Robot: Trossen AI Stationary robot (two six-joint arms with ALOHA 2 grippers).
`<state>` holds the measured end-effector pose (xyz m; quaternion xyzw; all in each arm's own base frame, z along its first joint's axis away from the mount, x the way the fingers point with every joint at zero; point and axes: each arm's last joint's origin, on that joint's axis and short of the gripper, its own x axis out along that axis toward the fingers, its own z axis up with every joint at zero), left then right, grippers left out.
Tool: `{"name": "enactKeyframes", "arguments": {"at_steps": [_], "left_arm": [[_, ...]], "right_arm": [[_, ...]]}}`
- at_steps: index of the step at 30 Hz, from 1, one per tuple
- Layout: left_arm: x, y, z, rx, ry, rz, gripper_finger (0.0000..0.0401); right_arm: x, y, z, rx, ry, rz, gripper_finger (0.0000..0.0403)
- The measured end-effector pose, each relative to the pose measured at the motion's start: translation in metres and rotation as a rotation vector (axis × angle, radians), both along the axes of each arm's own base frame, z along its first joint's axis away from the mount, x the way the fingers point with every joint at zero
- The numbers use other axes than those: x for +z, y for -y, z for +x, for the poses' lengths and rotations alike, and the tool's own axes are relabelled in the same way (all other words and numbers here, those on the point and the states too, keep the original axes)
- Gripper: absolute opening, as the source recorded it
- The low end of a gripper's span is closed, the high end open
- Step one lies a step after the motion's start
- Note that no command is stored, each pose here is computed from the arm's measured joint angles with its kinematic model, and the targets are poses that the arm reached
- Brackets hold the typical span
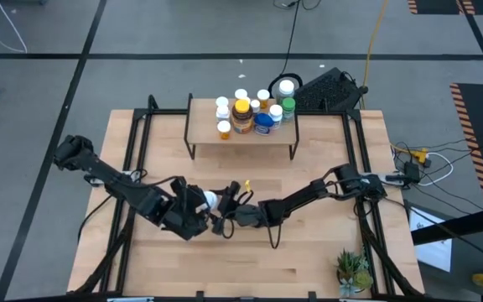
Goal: Pick and place medicine bottles onto shelf by color
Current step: Put the white and red pill bottle on the shelf
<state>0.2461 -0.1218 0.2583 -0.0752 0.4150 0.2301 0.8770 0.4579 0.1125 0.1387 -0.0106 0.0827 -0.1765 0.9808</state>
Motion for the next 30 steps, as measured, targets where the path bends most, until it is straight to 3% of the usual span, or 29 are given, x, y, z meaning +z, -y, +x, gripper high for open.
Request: {"name": "enactKeyframes", "arguments": {"at_steps": [4, 9, 14, 17, 22, 30], "left_arm": [[0.003, 0.0, -0.001, -0.168, -0.07, -0.004, 0.0274], [0.013, 0.006, -0.004, -0.397, -0.07, 0.019, 0.0295], [0.027, 0.024, -0.004, -0.603, 0.065, 0.076, 0.031], [0.035, 0.037, -0.003, -0.703, 0.159, 0.13, 0.0315], [0.039, 0.045, 0.002, -0.752, 0.255, 0.168, 0.0311], [0.031, 0.034, 0.014, -0.687, 0.349, 0.137, 0.0295]], "right_arm": [[0.01, -0.006, -0.005, 0.103, -0.097, -0.044, 0.0266], [0.034, -0.006, -0.014, 0.306, -0.189, 0.038, 0.026], [0.037, -0.009, -0.019, 0.61, -0.08, 0.125, 0.0262], [0.03, -0.007, -0.028, 0.695, 0.004, 0.15, 0.0262], [0.021, -0.001, -0.043, 0.801, 0.137, 0.21, 0.0268], [0.021, 0.004, -0.045, 0.798, 0.169, 0.205, 0.0269]]}}
